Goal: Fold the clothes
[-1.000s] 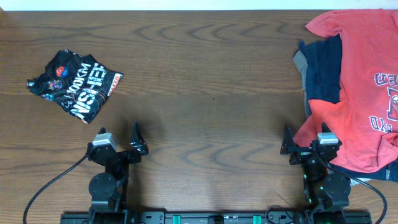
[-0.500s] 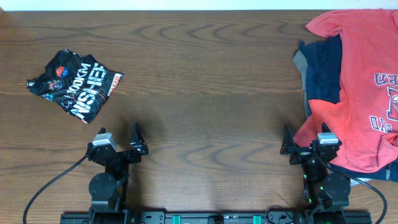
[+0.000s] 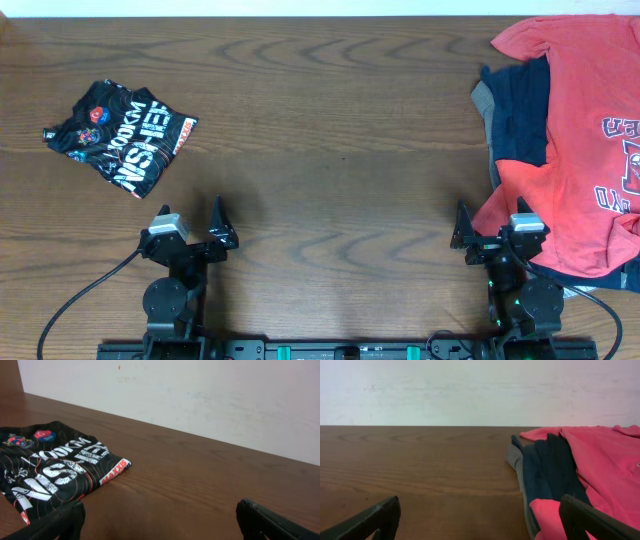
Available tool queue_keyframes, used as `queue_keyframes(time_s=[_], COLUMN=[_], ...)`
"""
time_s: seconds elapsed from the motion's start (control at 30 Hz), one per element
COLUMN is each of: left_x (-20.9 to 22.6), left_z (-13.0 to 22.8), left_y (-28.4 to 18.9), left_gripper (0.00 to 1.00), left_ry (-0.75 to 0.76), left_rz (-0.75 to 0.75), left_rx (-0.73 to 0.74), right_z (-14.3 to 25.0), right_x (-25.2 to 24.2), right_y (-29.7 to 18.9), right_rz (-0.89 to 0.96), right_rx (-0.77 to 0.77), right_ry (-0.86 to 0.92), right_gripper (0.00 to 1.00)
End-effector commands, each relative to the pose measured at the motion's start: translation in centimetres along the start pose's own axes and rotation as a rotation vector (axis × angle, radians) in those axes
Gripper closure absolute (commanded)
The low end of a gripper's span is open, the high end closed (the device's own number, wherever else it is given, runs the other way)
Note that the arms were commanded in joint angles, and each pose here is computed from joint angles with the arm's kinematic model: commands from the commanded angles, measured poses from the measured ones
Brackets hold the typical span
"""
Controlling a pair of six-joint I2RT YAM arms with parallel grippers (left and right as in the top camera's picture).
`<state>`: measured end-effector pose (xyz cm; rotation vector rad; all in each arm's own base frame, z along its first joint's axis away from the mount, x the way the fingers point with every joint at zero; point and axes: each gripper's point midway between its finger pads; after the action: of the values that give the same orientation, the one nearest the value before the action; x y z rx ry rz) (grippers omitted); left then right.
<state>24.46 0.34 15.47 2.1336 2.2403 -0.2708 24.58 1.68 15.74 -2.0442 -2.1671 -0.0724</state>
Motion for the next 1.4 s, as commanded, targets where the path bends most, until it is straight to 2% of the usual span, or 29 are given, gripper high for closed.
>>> queue_keyframes(time_s=[0.0, 0.27, 0.43, 0.7, 0.97, 1.23, 1.37], left_x=[0.3, 0.3, 0.1, -0.2, -1.0, -1.2, -1.2], left_z=[1.7, 1.7, 1.7, 2.1, 2.3, 0.9, 1.1], left_y=[0.1, 0.1, 0.1, 0.1, -0.8, -1.7, -2.1], left_gripper=[0.02, 0.02, 0.02, 0.02, 0.02, 0.02, 0.02], left_ry=[0.007, 0.007, 0.006, 0.001, 0.006, 0.016, 0.024], left_rz=[-0.009, -0.009, -0.001, 0.016, 0.049, 0.019, -0.007], left_rx=[0.050, 0.049, 0.050, 0.072, 0.215, 0.413, 0.569], right_z=[0.1, 0.1, 0.1, 0.2, -0.8, -1.5, -1.3], right_x=[0.1, 0.1, 0.3, 0.6, -0.4, -1.0, -1.1], right_y=[0.0, 0.0, 0.0, 0.0, 0.2, 1.2, 2.2], right_rz=[-0.005, -0.006, -0.018, -0.036, 0.044, 0.125, 0.158], right_rx=[0.002, 0.002, 0.002, 0.013, 0.079, 0.285, 0.431], right_ry=[-0.011, -0.007, 0.114, 0.113, 0.110, 0.068, 0.061], right_gripper=[0.01, 0.01, 0.01, 0.01, 0.01, 0.01, 0.01])
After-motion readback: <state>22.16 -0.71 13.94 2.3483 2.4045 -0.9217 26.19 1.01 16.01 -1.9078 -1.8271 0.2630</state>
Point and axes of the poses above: each gripper's point midway between its finger pads, its own y axis out along the fingers, its own x axis along the line the jaws close on, z = x × y, and after that the axes turned 6 degrees about y, right-handed
